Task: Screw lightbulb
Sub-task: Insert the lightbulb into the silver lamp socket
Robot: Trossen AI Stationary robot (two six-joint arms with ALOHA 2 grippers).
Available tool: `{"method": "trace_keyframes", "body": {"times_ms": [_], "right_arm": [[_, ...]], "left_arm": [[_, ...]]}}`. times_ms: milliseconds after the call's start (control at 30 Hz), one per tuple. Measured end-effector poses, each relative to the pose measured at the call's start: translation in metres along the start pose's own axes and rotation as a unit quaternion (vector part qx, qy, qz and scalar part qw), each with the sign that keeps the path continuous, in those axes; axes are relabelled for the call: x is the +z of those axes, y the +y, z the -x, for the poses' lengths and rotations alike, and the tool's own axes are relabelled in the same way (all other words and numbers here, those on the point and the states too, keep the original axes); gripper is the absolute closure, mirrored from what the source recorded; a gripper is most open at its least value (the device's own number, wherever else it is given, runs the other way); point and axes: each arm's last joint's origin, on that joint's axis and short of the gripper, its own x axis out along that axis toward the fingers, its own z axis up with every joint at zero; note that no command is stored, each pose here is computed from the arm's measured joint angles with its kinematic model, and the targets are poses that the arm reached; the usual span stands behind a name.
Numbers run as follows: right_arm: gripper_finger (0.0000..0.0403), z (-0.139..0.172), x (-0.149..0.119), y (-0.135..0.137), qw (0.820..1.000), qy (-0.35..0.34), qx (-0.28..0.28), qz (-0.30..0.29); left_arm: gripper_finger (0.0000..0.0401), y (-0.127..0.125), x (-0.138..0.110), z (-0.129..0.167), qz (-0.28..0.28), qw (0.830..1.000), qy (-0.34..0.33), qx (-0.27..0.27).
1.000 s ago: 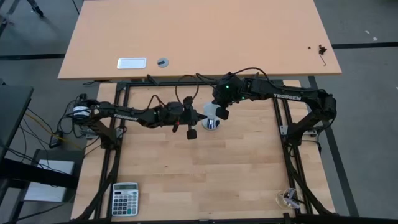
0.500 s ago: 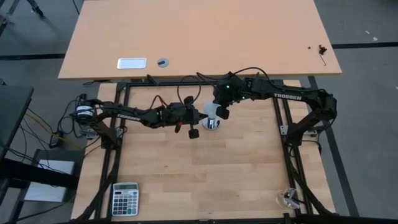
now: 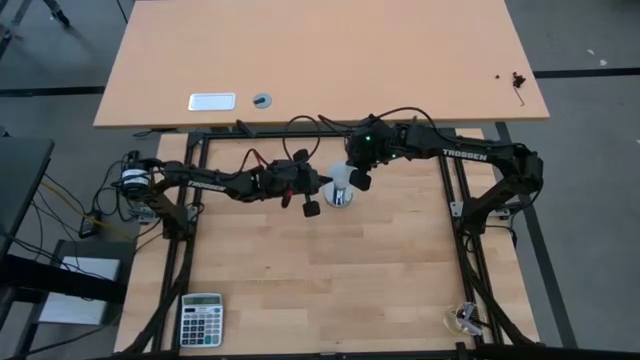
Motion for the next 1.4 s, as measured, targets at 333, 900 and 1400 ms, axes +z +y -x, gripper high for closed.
{"method": "trace_keyframes", "body": {"times_ms": [333, 900, 1400], "right_arm": [[0.0398, 0.001, -0.002, 0.001, 1.0, 0.009, 0.009, -0.009], [0.0388, 0.004, 0.0, 0.007, 0.999, -0.007, 0.046, -0.006], [0.0392, 0.068, -0.003, 0.006, 0.997, -0.074, -0.018, 0.021]], "left_arm": [[0.0401, 0.013, -0.004, -0.002, 0.006, 1.0, 0.01, 0.026], [0.0401, 0.024, -0.009, -0.004, 0.014, 0.999, 0.019, 0.039], [0.0401, 0.032, -0.002, 0.008, 0.02, 0.998, 0.024, 0.049]]}}
